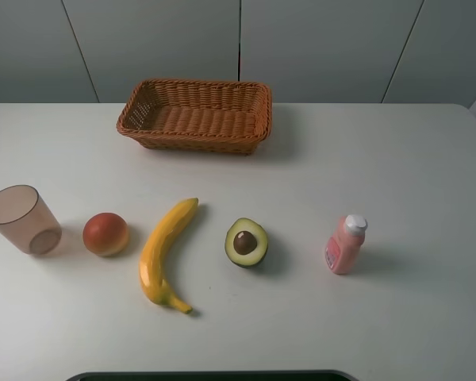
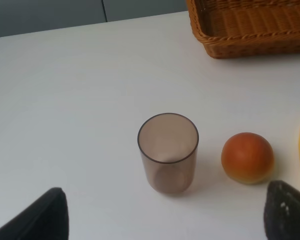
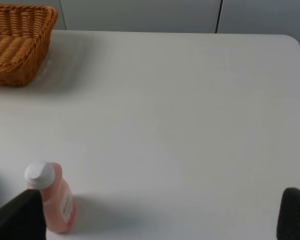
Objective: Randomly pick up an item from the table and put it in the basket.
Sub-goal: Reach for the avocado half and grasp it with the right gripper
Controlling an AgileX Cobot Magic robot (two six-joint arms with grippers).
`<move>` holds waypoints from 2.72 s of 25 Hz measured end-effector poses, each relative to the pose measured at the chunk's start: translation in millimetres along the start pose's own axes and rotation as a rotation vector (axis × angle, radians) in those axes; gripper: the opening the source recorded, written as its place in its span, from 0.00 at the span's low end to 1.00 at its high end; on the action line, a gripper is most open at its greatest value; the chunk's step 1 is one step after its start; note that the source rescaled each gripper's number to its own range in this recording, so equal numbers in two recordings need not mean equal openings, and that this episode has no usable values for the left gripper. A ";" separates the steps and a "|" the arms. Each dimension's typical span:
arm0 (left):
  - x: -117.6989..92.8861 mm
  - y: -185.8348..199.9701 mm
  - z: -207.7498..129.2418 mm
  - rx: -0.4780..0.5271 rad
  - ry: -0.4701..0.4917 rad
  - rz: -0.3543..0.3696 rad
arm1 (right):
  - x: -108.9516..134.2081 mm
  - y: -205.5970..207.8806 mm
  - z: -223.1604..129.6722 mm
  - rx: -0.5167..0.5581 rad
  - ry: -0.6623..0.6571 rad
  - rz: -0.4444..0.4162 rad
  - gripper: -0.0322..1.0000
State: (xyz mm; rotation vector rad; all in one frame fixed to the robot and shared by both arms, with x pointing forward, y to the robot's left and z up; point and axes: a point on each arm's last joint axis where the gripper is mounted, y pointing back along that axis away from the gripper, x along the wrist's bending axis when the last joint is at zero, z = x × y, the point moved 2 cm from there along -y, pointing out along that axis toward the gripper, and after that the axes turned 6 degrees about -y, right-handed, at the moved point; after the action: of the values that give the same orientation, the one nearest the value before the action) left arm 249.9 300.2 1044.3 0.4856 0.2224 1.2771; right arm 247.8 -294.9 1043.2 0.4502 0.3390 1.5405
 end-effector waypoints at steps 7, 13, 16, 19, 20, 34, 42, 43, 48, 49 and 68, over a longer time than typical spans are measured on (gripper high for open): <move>0.0 0.0 0.0 0.000 0.000 0.000 | -0.3 0.0 0.0 0.000 0.002 -0.003 1.00; 0.0 0.0 0.0 0.000 0.000 0.000 | -3.8 0.0 0.2 -0.001 0.017 -0.034 1.00; 0.0 0.0 0.0 0.000 0.000 0.000 | -3.8 0.0 0.2 -0.001 0.017 -0.034 1.00; 0.0 0.0 0.0 0.000 0.000 0.000 | -4.3 0.0 1.8 -0.016 0.020 -0.039 1.00; 0.0 0.0 0.0 0.000 0.000 0.000 | -4.4 0.7 3.6 -0.016 0.021 -0.041 1.00; 0.0 0.0 0.0 0.000 -0.007 0.000 | 3.7 -87.3 134.5 0.444 0.033 -0.035 1.00; 0.0 0.0 0.0 0.000 -0.007 0.000 | 40.0 -168.2 131.0 0.644 0.126 0.067 1.00; 0.0 0.0 0.0 0.000 -0.007 0.000 | 46.4 -175.0 127.9 0.662 0.140 0.082 1.00; 0.0 0.0 0.0 0.000 -0.007 0.000 | 80.7 -195.3 113.2 0.710 0.242 0.165 1.00; 0.0 0.0 0.0 0.000 -0.007 0.000 | 88.0 -198.0 110.8 0.713 0.264 0.183 1.00; 0.0 0.0 0.0 0.000 -0.007 0.000 | 211.8 -260.9 -5.5 0.928 0.432 0.377 1.00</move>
State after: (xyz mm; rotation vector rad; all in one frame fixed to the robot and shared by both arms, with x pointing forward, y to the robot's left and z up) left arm 249.9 300.2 1044.3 0.4899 0.2166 1.2753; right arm 476.2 -77.0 927.5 0.9336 1.3961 1.7795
